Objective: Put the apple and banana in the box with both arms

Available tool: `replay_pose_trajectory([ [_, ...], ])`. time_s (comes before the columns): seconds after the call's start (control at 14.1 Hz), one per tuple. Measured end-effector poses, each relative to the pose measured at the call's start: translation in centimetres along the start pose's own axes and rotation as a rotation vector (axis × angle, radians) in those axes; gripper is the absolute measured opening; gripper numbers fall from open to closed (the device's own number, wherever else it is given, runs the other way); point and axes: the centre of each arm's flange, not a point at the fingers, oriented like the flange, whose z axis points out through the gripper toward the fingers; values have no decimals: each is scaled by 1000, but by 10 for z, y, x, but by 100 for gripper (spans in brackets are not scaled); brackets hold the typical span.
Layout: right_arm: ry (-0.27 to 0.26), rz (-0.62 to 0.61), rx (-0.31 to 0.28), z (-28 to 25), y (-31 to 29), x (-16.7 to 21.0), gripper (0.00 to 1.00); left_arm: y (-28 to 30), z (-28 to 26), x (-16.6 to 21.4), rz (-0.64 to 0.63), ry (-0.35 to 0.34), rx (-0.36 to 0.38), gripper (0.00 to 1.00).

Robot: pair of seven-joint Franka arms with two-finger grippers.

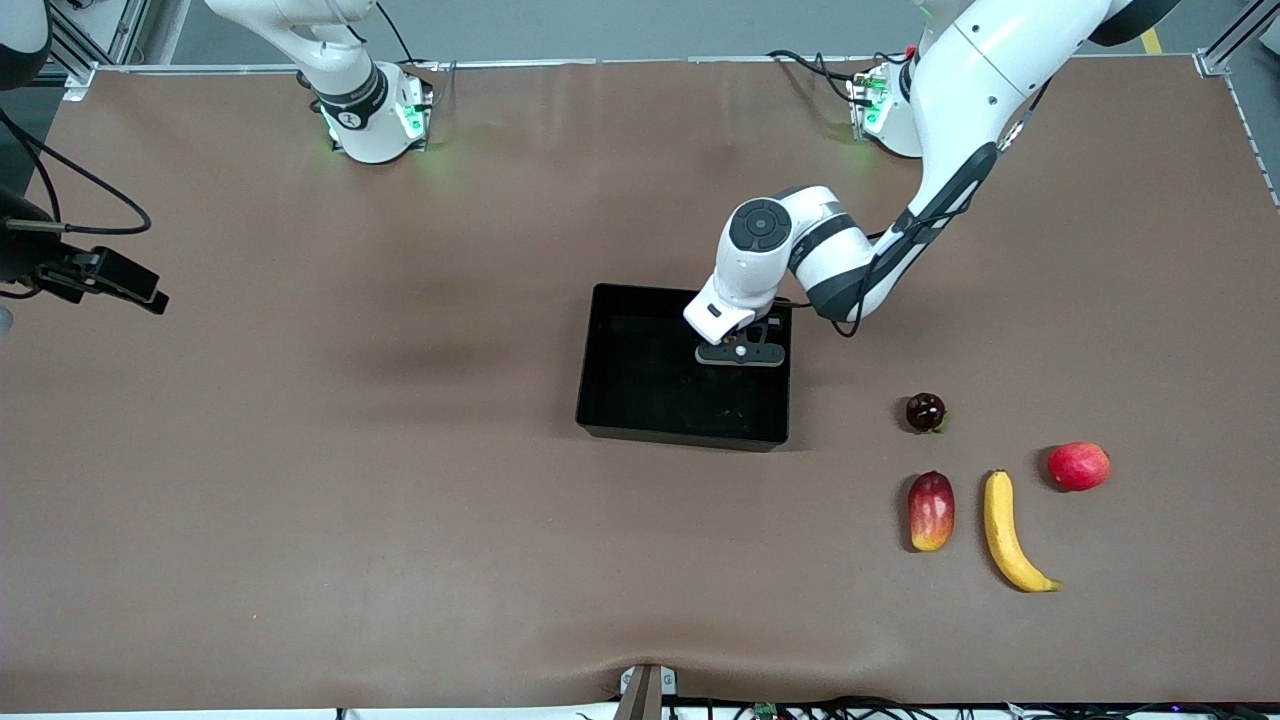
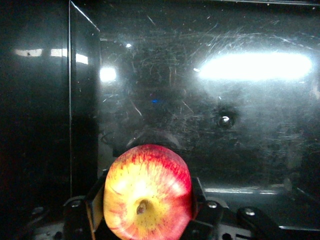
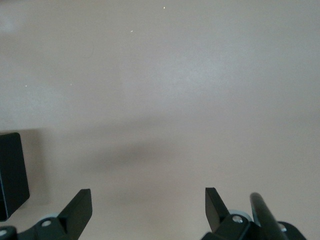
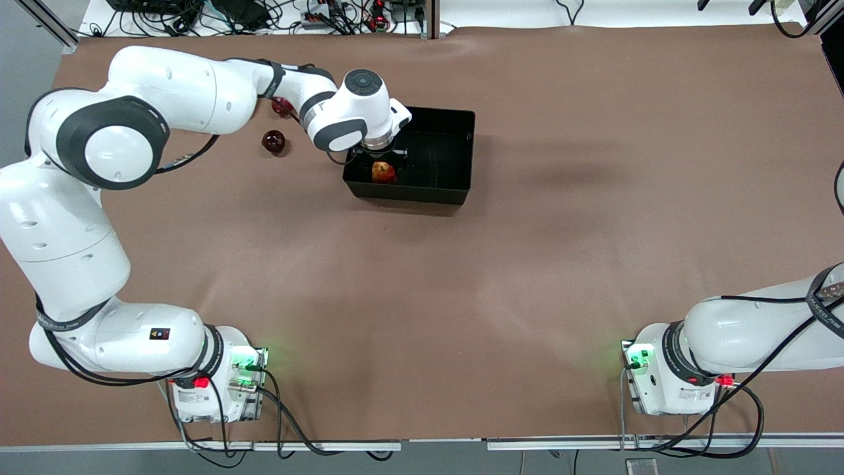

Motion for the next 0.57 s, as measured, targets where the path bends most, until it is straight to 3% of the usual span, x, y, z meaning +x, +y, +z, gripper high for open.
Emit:
replay_pose_trajectory([
  [0.21,24,-4,3,6,0,-7,100,1,-10,8,-7,21,-9,100],
  [0.43,60,-6,8,-9,-1,-10,100,4,-35,21,-27,57,-4,100],
  [0.57,73,-5,10,-16,0,-10,100,4,-60,34,-50,63,41,100],
])
